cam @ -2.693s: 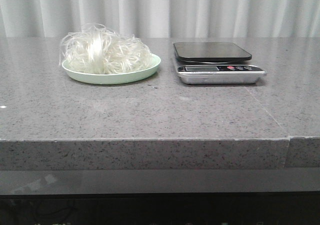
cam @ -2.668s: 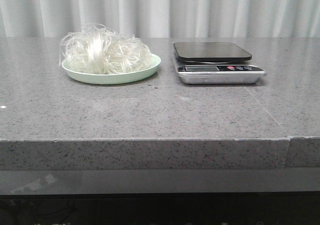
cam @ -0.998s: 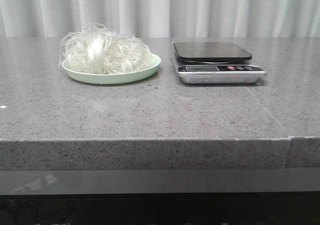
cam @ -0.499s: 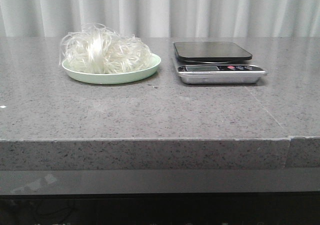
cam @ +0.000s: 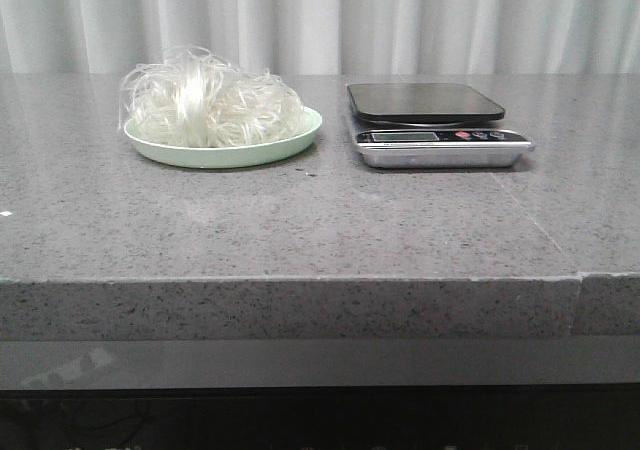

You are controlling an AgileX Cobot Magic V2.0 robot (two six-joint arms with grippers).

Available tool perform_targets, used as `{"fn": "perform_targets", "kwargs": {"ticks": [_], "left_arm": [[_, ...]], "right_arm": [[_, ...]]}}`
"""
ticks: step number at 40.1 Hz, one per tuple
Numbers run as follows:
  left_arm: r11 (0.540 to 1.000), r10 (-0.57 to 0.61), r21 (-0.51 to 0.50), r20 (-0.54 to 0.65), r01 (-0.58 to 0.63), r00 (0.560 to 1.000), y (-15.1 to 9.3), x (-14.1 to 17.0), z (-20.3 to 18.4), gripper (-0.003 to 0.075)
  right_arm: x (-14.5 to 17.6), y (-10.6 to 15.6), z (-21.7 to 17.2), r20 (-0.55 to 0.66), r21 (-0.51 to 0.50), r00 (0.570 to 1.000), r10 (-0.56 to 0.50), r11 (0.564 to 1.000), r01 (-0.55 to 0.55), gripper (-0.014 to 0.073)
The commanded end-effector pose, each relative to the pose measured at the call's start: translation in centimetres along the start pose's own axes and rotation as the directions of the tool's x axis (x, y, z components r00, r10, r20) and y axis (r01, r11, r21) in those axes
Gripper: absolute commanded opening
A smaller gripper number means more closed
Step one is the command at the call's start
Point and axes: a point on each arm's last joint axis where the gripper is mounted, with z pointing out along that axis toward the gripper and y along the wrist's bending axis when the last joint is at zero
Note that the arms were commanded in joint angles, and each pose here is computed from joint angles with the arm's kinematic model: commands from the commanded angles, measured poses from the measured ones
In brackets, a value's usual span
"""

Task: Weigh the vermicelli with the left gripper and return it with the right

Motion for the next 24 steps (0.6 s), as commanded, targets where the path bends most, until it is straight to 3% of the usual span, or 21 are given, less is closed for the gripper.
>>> {"fn": "perform_targets", "kwargs": {"ticks": [1,6,14,24], "left_arm": [[1.000,-0.007,0.007,0.108,0.006,0.994,-0.1,-1.6,-0.3,0.0379],[1.000,-0.009,0.008,0.118,0.008,0.993,-0.1,-1.8,0.3,0.0533],[0.998,0.000,0.063,0.125,-0.008,0.992,-1.1,-3.0,1.7,0.0512],[0.968,0.084,0.229,0.094,-0.104,0.992,-5.8,-5.2,5.0,0.0510]], "right_arm": [[-1.5,-0.1,-0.5,0.084,0.009,0.996,-0.022,1.000,0.021,0.0533],[-1.4,-0.1,-0.3,0.075,0.010,0.997,-0.022,1.000,0.021,0.0535],[-1.4,-0.1,-0.3,0.071,0.010,0.997,-0.022,1.000,0.021,0.0535],[-1.4,-0.1,-0.3,0.071,0.010,0.997,-0.022,1.000,0.021,0.0535]]}}
